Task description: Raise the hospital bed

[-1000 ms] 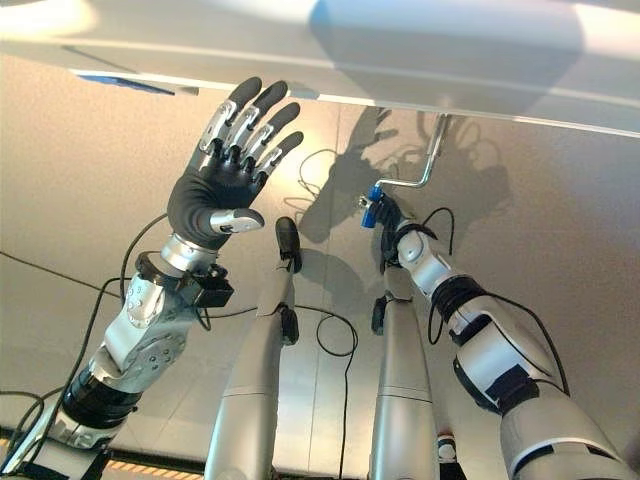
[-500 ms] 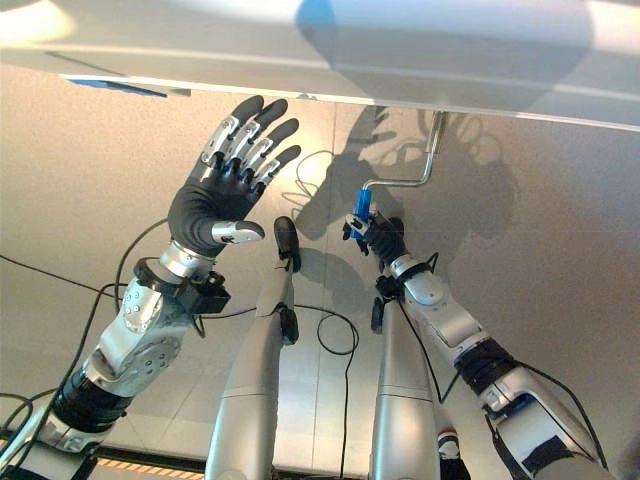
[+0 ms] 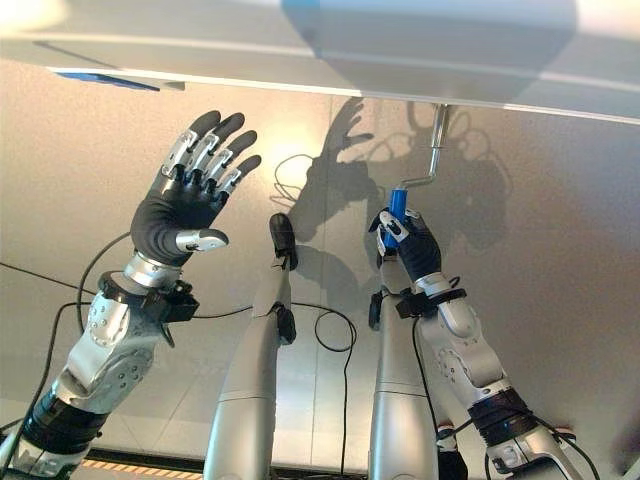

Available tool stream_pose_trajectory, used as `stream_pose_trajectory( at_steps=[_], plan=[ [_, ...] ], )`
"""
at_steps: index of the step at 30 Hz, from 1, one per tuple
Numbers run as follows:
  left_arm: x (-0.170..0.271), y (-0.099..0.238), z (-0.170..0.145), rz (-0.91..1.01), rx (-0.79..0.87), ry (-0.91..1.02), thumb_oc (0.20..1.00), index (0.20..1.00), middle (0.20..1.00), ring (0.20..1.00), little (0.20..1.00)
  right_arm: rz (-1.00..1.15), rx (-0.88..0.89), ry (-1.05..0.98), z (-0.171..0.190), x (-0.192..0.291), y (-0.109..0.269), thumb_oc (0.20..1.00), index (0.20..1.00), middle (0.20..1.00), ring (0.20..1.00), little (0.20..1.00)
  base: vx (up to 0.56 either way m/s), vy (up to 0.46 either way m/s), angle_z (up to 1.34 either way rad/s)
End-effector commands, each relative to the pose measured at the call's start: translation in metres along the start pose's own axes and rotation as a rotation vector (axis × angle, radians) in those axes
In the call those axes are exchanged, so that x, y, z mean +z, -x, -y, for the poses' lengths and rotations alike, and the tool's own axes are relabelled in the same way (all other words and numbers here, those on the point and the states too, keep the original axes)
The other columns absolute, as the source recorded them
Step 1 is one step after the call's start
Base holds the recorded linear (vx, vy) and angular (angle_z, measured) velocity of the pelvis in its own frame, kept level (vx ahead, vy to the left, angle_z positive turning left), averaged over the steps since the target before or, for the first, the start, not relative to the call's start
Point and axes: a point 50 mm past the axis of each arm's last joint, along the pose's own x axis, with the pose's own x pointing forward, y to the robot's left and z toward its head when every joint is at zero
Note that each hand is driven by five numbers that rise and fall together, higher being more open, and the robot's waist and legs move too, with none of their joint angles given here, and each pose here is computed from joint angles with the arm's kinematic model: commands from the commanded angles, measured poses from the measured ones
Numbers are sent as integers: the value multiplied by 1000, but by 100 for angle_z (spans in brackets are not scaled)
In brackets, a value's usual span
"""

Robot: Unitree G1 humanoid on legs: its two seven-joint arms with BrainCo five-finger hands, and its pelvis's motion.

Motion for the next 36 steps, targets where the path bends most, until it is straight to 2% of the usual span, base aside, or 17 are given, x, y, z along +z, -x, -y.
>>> stream_pose_trajectory(
  at_steps=[1, 5, 8, 9, 11, 12, 15, 18, 25, 28, 31, 36],
  plan=[
    [25, -1, 7, 125, -43, -2, 1000, 1000, 1000, 1000, 1000, 459, -251, 67, 45, 89, -10, 200, 200, 200, 200, 200, 9, -33, 0],
    [29, -1, 5, 147, -29, -15, 1000, 1000, 1000, 1000, 1000, 451, -334, 125, 59, 90, -13, 200, 200, 200, 200, 200, 0, 0, 0],
    [32, -1, 4, 158, -27, -22, 1000, 1000, 1000, 1000, 1000, 409, -428, 235, 80, 92, -13, 200, 200, 200, 200, 200, -1, -27, 1],
    [33, 0, 5, 156, -36, -25, 1000, 1000, 1000, 1000, 1000, 359, -504, 328, 98, 92, -11, 200, 200, 200, 200, 200, 3, -39, 3],
    [34, 0, 6, 156, -41, -23, 1000, 1000, 1000, 1000, 1000, 352, -525, 343, 105, 94, -12, 200, 200, 200, 200, 200, 0, 0, 0],
    [35, 0, 7, 156, -49, -22, 1000, 1000, 1000, 1000, 1000, 326, -561, 413, 113, 97, -12, 200, 200, 200, 200, 200, 0, 0, 0],
    [35, 0, 7, 150, -58, -20, 1000, 1000, 1000, 1000, 1000, 295, -587, 461, 123, 98, -12, 200, 200, 200, 200, 200, 0, 0, 0],
    [36, 0, 8, 133, -84, -43, 1000, 1000, 1000, 1000, 1000, 182, -607, 594, 141, 96, -9, 200, 200, 200, 200, 200, 0, 0, 0],
    [33, -2, 13, 90, -148, -57, 1000, 1000, 1000, 1000, 1000, -18, -689, 745, 178, 93, 1, 200, 200, 200, 200, 200, 0, 0, 0],
    [33, -3, 13, 81, -164, -83, 1000, 1000, 1000, 1000, 1000, -120, -683, 892, 186, 89, 11, 200, 200, 200, 200, 200, 0, 0, 0],
    [32, -4, 13, 77, -168, -79, 1000, 1000, 1000, 1000, 1000, -192, -724, 941, 197, 85, 20, 200, 200, 200, 200, 200, 0, 0, 0],
    [29, -5, 15, 67, -182, -77, 1000, 1000, 1000, 1000, 1000, -307, -815, 907, 216, 73, 42, 200, 200, 200, 200, 200, 0, 1, -1]
  ],
)
